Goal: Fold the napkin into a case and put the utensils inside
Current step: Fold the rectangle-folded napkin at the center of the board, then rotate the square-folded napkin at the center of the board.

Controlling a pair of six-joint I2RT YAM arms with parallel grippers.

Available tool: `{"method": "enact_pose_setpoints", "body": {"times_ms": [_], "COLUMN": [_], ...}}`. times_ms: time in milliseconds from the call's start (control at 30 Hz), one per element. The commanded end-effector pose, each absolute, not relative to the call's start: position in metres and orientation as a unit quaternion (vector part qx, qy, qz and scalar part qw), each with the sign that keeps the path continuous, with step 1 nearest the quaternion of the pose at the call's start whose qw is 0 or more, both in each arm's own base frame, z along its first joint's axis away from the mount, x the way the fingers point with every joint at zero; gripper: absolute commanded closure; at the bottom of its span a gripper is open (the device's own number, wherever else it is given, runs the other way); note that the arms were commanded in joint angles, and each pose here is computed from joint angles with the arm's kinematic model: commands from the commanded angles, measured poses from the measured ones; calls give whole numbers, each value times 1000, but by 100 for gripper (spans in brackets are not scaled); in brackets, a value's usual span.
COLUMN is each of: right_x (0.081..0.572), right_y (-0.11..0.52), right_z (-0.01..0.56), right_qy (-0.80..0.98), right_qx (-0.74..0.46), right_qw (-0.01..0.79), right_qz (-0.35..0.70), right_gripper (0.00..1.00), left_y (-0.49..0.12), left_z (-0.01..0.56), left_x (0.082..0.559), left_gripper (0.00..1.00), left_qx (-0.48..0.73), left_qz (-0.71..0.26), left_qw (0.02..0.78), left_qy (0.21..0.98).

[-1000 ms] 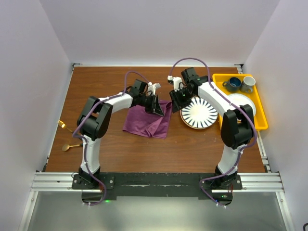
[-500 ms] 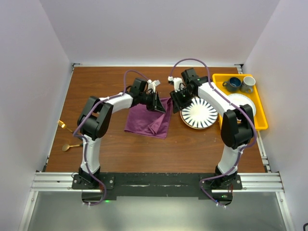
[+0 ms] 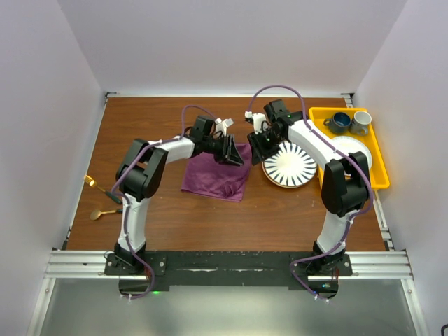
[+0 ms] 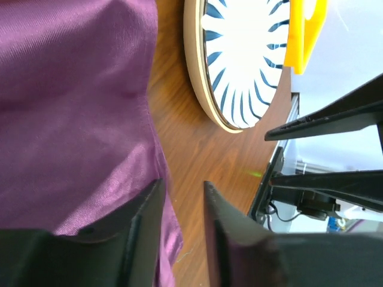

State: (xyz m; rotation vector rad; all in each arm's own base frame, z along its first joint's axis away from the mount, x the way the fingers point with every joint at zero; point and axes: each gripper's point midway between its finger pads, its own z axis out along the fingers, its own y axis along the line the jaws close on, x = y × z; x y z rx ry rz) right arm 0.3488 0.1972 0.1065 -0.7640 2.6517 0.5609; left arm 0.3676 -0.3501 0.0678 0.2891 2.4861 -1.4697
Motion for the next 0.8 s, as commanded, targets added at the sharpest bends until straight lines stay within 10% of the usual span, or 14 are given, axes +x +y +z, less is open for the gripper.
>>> {"method": "enact_pose_setpoints", "body": {"times_ms": [0,400,767], "right_x": [360,399,470], "right_y": [201,222,234], "right_z": [125,123,112], "right_qy": [920,906,898], "right_qx": [-272,-287,-287], "right_qw": [196,222,280], "right_qz": [200,216,182], "right_gripper": [60,61,53], "left_y": [-328,-158,-130], "left_z": [116,104,49], "left_x": [379,352,323], "left_gripper": [55,51,40], "left_qx": [140,180,104], "left_qz": [-515,-335,-325], "left_qw": [172,195,126], "left_qy": [828,904,931]}}
